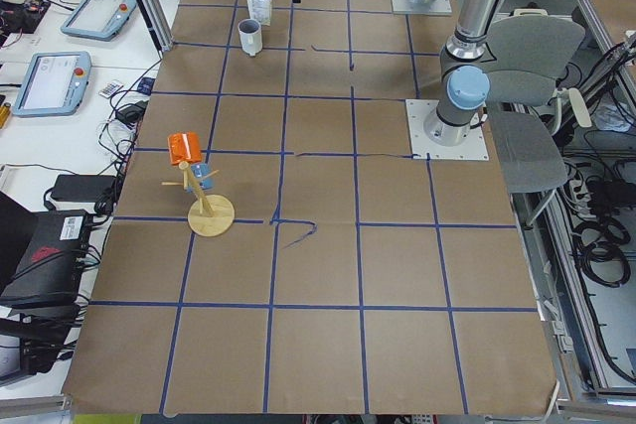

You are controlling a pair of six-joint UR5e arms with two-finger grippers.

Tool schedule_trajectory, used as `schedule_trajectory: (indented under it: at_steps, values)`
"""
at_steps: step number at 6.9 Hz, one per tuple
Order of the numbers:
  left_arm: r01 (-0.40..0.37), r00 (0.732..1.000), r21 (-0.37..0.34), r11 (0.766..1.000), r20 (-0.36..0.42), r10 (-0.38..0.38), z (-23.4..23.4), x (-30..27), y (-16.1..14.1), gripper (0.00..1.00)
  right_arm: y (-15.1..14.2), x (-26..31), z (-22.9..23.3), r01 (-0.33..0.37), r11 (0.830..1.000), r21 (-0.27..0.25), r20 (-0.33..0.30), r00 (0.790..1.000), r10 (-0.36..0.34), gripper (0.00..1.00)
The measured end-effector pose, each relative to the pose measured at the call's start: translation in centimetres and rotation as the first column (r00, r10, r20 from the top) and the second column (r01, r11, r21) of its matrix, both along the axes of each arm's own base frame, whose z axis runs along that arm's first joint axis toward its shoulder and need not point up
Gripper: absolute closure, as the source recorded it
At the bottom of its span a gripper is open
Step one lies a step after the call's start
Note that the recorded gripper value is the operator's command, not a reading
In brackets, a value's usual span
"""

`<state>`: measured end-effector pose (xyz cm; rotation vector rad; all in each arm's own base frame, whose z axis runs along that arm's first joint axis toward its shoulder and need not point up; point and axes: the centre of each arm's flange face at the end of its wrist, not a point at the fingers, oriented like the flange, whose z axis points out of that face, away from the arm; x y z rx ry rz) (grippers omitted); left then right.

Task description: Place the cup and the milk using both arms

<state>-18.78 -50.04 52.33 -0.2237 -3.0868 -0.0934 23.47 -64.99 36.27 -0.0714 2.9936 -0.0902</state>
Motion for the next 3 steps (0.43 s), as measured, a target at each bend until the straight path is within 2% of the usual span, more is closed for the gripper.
schedule_trajectory:
  at_steps: [1, 3]
  values:
    - [-0.007, 1.0, -0.022, 1.0, -0.002, 0.007, 0.0, 0.5, 1.1, 0.0, -0.3, 1.3, -0.9, -0.005, 1.0, -0.018, 0.004, 1.0, 0.005, 0.83]
    - [-0.033, 0.999, -0.134, 0.99, -0.009, 0.032, 0.1, 2.0, 0.9, 0.0, -1.2, 2.3, -2.3, 0.002, 0.999, -0.04, 0.01, 1.0, -0.001, 0.83]
